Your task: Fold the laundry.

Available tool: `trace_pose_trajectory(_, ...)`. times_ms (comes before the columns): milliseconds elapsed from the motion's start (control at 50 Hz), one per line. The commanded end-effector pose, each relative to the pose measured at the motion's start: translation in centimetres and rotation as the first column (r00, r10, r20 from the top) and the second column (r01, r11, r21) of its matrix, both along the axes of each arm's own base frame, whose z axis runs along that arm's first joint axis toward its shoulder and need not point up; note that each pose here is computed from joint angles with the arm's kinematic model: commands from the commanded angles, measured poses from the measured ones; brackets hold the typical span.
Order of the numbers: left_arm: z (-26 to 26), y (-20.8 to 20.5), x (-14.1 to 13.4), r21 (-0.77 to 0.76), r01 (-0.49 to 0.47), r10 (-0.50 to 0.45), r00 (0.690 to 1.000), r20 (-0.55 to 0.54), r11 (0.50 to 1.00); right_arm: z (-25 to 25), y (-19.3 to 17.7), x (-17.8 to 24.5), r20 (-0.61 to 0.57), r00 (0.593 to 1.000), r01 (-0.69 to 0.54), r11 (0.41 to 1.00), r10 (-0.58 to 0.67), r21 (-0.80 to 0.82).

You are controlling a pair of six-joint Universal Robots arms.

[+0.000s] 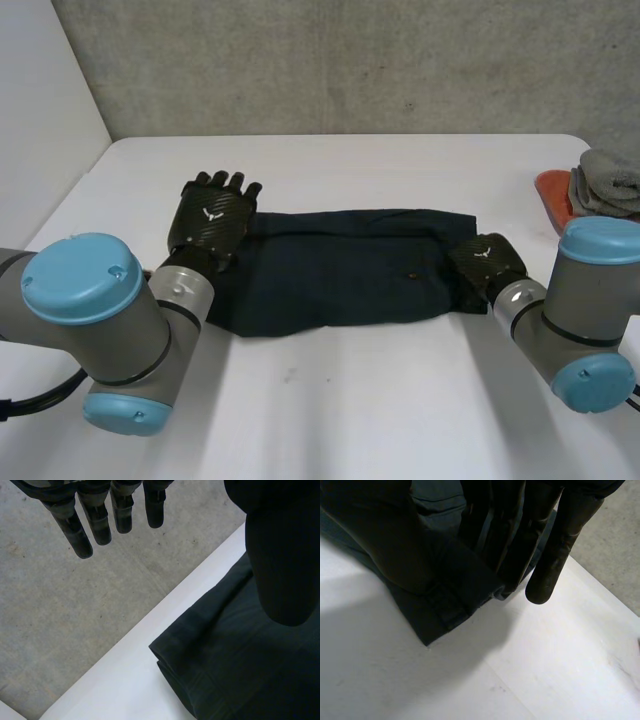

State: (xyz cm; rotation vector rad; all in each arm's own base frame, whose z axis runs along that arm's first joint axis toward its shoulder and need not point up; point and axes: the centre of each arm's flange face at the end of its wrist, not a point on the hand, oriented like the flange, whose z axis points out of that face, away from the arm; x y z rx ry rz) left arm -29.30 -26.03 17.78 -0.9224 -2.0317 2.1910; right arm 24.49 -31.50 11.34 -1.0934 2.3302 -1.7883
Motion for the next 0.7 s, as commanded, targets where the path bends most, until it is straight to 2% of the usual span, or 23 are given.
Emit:
trace_pose_trajectory(20,0.1,-0.1,0.1,0.000,-0.004,0.004,1.000,-0.002,1.000,1.5,-0.5,-1.9,-0.004,0.999,0.051,0.999,-0.051,-0.005)
trace_pose_trajectory(160,0.6,0.0,0.2,-0.008,-0.009,0.008,1.000,-0.007,1.000,4.4,-2.7,-8.2,-0.062,0.982,0.175,0.983,-0.179,-0.058)
trace_pose_trajectory(260,1.2,0.1,0.3,-0.020,-0.007,0.007,1.000,-0.015,1.000,5.1,-3.2,-9.6,-0.143,0.979,0.130,0.985,-0.145,-0.109)
trace_pose_trajectory(440,1.3,0.1,0.3,-0.024,-0.010,0.010,1.000,-0.017,1.000,7.1,-2.1,-5.6,-0.106,0.994,0.013,0.984,-0.033,-0.180)
trace_pose_trajectory(540,2.4,-0.2,0.8,-0.048,-0.029,0.027,0.999,-0.034,0.998,10.6,0.6,1.3,-0.088,0.983,-0.182,0.935,0.163,-0.304)
trace_pose_trajectory(560,2.6,-0.3,1.0,-0.053,-0.035,0.033,0.999,-0.037,0.998,11.1,1.4,2.5,-0.085,0.975,-0.222,0.922,0.205,-0.319)
trace_pose_trajectory(580,3.1,-0.5,1.3,-0.062,-0.048,0.045,0.998,-0.042,0.997,11.7,3.3,5.2,-0.090,0.949,-0.313,0.885,0.300,-0.344)
trace_pose_trajectory(620,3.4,-0.7,1.7,-0.069,-0.059,0.056,0.997,-0.046,0.996,11.9,5.6,7.8,-0.086,0.911,-0.407,0.841,0.404,-0.356)
trace_pose_trajectory(640,3.6,-0.6,1.8,-0.072,-0.061,0.057,0.997,-0.048,0.996,11.1,7.4,9.9,-0.082,0.867,-0.489,0.804,0.492,-0.338)
trace_pose_trajectory(700,3.8,-0.5,2.0,-0.075,-0.062,0.058,0.997,-0.051,0.995,8.9,10.0,12.7,-0.080,0.791,-0.600,0.745,0.606,-0.291)
